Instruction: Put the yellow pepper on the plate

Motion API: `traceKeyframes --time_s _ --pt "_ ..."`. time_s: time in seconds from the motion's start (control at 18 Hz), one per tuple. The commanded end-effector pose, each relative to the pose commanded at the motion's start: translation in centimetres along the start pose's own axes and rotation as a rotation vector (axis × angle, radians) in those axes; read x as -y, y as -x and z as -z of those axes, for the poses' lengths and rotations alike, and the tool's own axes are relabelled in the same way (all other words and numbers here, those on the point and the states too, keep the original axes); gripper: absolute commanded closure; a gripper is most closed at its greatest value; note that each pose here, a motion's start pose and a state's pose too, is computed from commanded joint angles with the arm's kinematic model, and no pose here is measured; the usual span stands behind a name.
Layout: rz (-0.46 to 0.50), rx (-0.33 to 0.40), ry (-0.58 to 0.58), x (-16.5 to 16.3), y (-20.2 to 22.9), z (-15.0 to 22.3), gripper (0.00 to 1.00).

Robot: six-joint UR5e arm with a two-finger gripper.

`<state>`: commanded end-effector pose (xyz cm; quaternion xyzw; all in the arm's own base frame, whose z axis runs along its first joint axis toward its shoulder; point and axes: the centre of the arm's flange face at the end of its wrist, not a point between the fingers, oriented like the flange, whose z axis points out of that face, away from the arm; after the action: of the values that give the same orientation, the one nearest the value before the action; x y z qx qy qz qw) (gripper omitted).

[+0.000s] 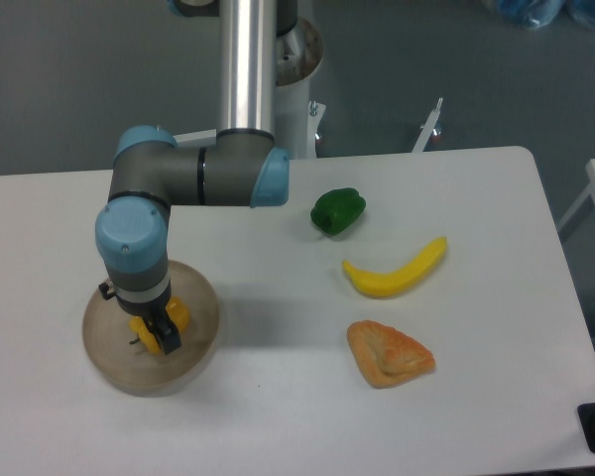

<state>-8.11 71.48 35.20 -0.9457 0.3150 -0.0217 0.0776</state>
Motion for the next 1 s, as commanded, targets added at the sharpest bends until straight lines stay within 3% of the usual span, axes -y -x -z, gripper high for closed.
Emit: traceKeyframes --time_s 0.17,0.44,0.78,1.0 --pt "0.062 0.059 -0.020 -3.7 3.6 3.6 0.00" --pt "0.109 0.122 0.019 -9.8 8.7 6.5 0.00" --pt "0.071 0.123 0.078 -21.8 15.6 6.7 0.00" --pt "0.022 0.074 0.153 -26.4 17.0 6.4 0.00"
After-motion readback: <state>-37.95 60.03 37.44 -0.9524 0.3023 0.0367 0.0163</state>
